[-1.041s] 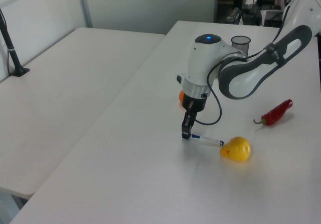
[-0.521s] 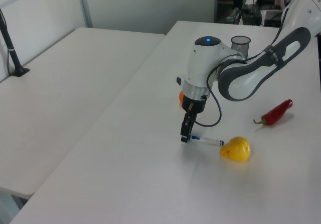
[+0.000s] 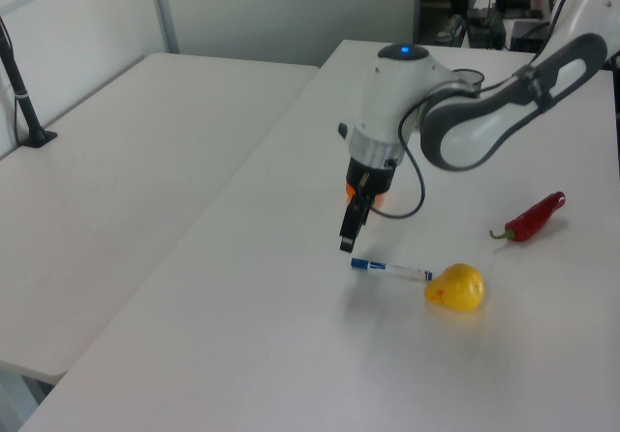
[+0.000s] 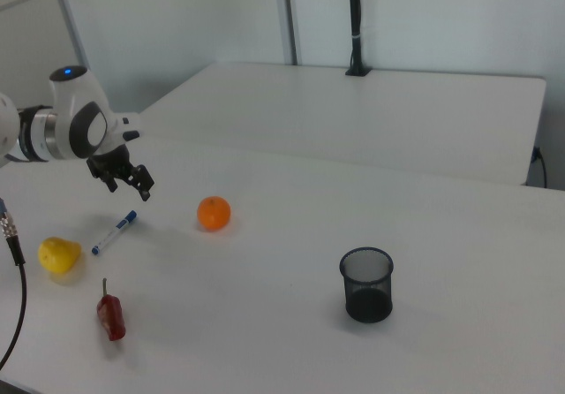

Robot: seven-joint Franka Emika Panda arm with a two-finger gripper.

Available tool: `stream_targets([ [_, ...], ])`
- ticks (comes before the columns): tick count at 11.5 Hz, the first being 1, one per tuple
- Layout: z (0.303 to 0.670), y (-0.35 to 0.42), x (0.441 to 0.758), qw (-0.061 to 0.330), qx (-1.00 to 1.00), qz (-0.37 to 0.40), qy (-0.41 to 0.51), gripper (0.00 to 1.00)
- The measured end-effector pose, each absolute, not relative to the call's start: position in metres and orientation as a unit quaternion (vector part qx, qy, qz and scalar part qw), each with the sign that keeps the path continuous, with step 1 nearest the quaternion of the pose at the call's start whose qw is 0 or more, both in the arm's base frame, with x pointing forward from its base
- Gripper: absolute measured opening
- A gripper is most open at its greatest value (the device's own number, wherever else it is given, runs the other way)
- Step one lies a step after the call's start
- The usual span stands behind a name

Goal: Take marker pen

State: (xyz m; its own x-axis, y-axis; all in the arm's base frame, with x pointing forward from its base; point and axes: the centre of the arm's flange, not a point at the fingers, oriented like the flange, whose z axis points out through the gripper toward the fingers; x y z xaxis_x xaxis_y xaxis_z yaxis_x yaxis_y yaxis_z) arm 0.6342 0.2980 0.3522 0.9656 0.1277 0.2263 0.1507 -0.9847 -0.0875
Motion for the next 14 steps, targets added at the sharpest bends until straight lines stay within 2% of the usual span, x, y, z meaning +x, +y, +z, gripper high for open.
stream_targets([
  [4, 0.475, 0.216, 0.62, 0.02, -0.997, -0.076, -0.02, 1.0],
  [8, 0.584, 0.111, 0.57, -0.006, -0.998, -0.034, 0.059, 1.0],
  [11, 0.622, 0.044, 0.548, 0.015, -0.996, -0.03, 0.087, 1.0],
  [14, 0.627, -0.006, 0.545, 0.035, -0.998, -0.036, 0.038, 1.0],
])
